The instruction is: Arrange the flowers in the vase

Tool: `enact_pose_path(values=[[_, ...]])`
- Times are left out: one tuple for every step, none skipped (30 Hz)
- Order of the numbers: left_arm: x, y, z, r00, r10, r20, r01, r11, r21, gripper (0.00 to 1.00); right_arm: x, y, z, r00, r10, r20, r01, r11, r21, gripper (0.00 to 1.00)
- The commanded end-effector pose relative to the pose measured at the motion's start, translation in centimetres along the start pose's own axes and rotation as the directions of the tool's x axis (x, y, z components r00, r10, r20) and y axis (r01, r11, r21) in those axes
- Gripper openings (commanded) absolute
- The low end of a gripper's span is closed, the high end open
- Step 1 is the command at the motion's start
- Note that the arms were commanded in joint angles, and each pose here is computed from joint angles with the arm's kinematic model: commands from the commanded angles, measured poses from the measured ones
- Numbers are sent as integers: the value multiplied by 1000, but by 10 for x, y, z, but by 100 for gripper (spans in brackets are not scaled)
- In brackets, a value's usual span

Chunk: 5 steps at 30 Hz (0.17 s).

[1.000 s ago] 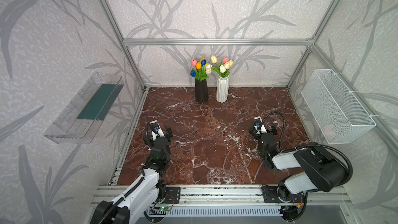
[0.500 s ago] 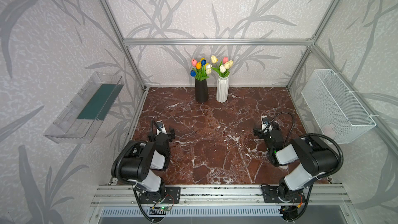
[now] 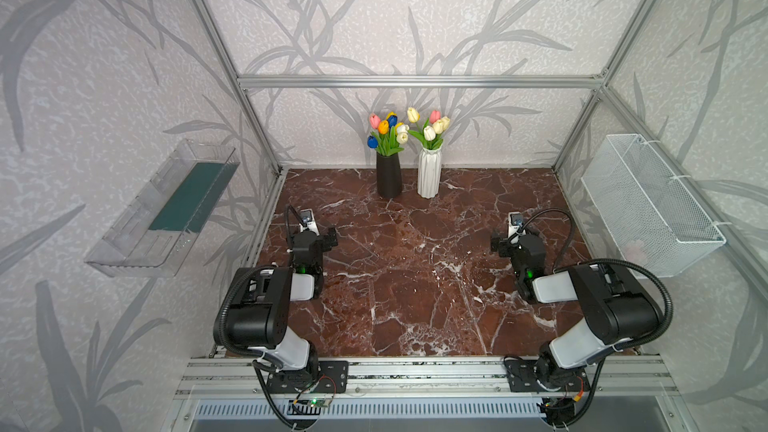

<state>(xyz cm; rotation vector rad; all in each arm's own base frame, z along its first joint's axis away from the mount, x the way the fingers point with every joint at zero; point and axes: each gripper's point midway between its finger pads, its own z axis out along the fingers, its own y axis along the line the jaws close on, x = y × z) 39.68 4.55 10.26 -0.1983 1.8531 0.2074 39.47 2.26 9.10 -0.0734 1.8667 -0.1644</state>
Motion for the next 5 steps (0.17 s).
enact_pose_path(values=[[8, -3, -1, 999, -4, -33, 5, 1000, 17, 99, -4, -2, 2, 999, 35, -5, -35, 999, -16, 99], [6, -2, -1, 1000, -6, -23, 6, 1000, 15, 99, -4, -2, 2, 999, 36, -3, -36, 999, -17, 99], [7, -2, -1, 1000, -1, -19, 2, 1000, 13, 99, -4, -3, 2, 999, 36, -3, -36, 999, -16, 99], [8, -2, -1, 1000, -3, -28, 4, 1000, 13, 99, -4, -2, 1, 999, 34, 0, -34, 999, -17, 99], [7, -2, -1, 1000, -4, -24, 4, 1000, 12, 99, -5, -2, 1, 999, 34, 5, -34, 999, -17, 99]])
